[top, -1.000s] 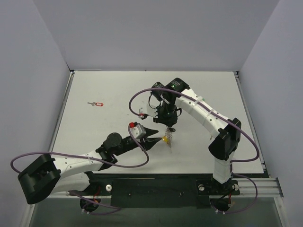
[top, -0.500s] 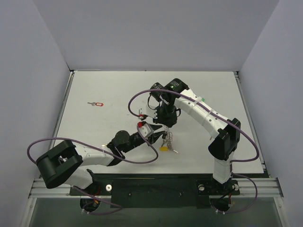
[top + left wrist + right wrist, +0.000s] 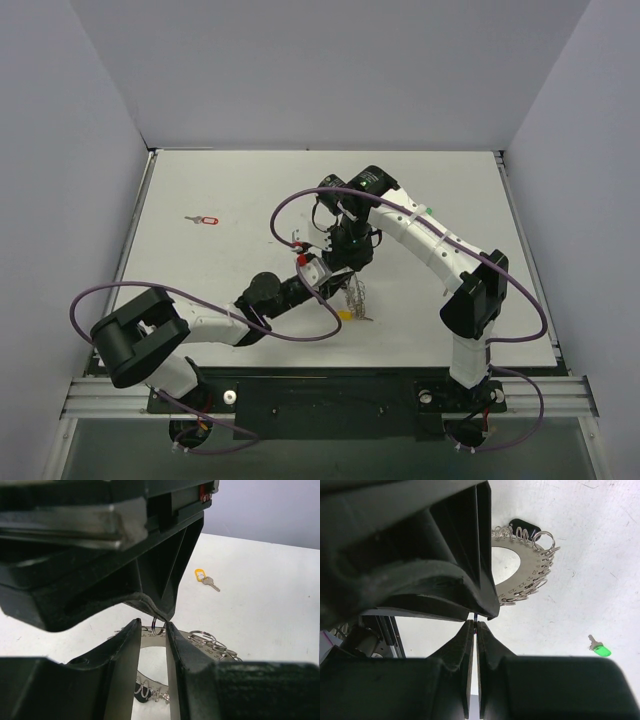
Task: Put the keys on the keyring
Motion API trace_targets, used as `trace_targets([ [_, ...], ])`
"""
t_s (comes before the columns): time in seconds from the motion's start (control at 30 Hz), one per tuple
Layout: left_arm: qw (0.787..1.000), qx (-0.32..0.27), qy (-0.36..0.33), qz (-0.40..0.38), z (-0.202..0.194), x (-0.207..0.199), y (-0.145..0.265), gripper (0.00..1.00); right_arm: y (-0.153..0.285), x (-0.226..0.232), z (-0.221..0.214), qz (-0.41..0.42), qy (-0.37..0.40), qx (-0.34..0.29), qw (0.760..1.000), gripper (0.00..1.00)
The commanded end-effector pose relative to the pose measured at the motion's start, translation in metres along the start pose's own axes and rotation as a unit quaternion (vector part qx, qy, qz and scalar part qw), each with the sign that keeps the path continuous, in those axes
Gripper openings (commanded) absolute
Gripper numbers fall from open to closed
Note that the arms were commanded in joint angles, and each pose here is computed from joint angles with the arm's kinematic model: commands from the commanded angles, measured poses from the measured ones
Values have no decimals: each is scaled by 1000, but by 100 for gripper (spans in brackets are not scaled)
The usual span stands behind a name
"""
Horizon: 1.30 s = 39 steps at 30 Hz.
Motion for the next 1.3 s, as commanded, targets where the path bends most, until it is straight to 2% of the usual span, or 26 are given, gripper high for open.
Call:
trace_targets([
  [0.0, 999, -44, -5, -15, 20, -2, -12, 35, 23, 37, -27, 96, -21, 67, 993, 0],
  [0.2, 998, -41, -6, -36, 21, -5, -15, 21, 22, 37, -27, 99, -21, 65, 993, 0],
  [0.33, 998, -30, -3, -51, 20, -5, -16, 0, 23, 37, -27, 100, -22, 61, 993, 0],
  [0.57, 998, -10, 5, -59, 15, -5, -16, 0, 25, 37, -29, 98, -25, 55, 993, 0],
  [0.67, 998, -11, 11, -55, 15, -4, -15, 14, 26, 37, -29, 97, -26, 53, 993, 0],
  [0.73, 998, -12, 12, -54, 16, -4, -14, 18, 26, 37, -30, 98, -27, 54, 993, 0],
  [1.27, 998, 3, 24, -64, 10, -4, -18, 18, 26, 36, -31, 100, -27, 50, 993, 0],
])
Point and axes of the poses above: each gripper's point midway between its finger pads, its own y axis back along the fingers, its own x axis along the line the jaws close on, z = x × y, the point moved 9 cm from there along y, back along the fingers, and after that the axes turned 1 degree about y, right-handed, at the moved point
